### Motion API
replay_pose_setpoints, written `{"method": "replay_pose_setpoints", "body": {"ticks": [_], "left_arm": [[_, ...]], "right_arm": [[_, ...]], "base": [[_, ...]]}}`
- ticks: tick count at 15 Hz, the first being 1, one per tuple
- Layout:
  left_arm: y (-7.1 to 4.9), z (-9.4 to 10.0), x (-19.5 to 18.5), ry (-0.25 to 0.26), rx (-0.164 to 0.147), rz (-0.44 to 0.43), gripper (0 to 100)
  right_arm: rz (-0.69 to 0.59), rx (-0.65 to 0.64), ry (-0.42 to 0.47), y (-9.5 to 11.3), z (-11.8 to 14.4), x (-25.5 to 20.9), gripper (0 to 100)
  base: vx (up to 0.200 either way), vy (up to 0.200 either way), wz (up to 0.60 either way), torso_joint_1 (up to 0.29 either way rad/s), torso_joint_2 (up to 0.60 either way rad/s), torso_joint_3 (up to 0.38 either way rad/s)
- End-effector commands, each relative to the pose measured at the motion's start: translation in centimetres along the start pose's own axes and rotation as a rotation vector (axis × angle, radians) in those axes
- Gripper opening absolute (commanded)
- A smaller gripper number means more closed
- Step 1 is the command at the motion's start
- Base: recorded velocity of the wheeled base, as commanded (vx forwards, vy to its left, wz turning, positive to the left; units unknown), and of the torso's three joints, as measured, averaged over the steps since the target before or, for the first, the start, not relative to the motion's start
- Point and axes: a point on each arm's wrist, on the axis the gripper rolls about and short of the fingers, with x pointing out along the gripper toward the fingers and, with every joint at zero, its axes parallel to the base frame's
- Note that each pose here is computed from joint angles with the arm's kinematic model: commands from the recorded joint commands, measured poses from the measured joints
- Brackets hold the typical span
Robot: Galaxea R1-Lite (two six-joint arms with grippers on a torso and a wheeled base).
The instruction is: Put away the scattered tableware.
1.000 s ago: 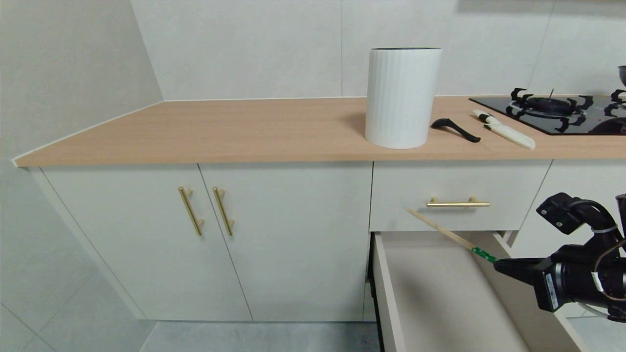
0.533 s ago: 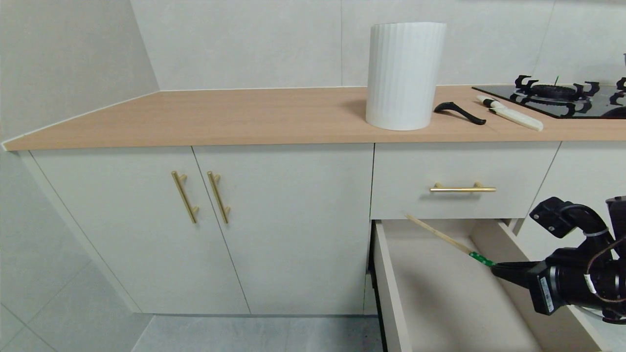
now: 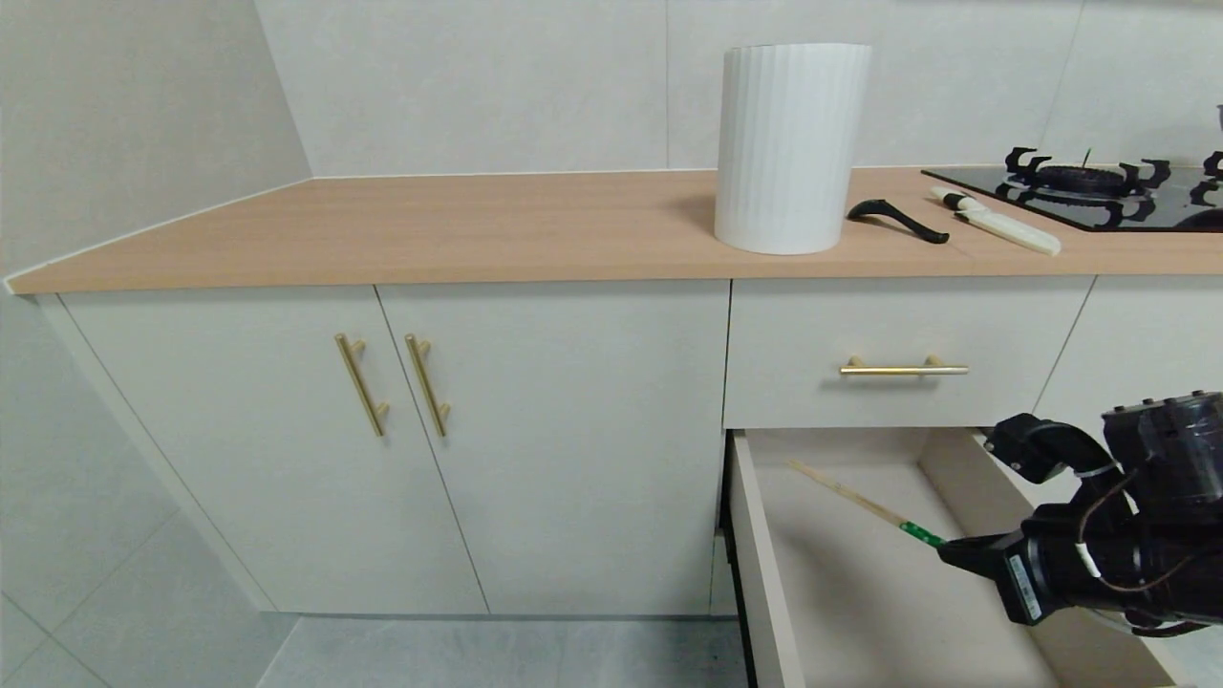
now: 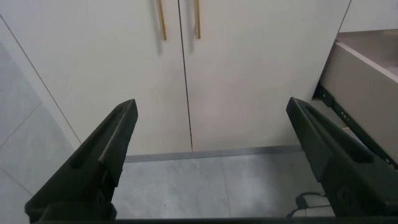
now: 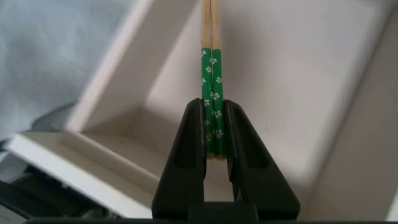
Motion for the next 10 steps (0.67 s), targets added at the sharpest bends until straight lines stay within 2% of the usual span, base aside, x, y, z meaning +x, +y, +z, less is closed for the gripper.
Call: {"method": "replay_pose_setpoints", "body": {"ticks": [1,3,5,7,10], "left_arm": [[0.0,0.0,0.0,0.000,0.000,0.000,100],[0.0,0.0,0.0,0.000,0.000,0.000,100],[0.0,0.0,0.0,0.002,0.000,0.000,100],[0.0,0.0,0.0,0.000,0.000,0.000,100],[0.0,0.0,0.0,0.000,0.000,0.000,100]], "right_arm": [[-0.018,0.019,0.127,-0.4,-1.1,3.7,0],[-0.026,0.062,0.156,-0.1,-1.0,6.1,0],[-0.035,0.205,0.174,1.0,-0.2,8.6,0],[-0.090,0.272,0.188,1.8,-0.3,11.5,0],[-0.178,0.313,0.076,1.5,-0.9,15.5,0]], "base": [[0.000,0.000,0.00,0.000,0.00,0.000],[0.000,0.000,0.00,0.000,0.00,0.000],[0.000,0.000,0.00,0.000,0.00,0.000],[0.000,0.000,0.00,0.000,0.00,0.000],[0.000,0.000,0.00,0.000,0.00,0.000]]}}
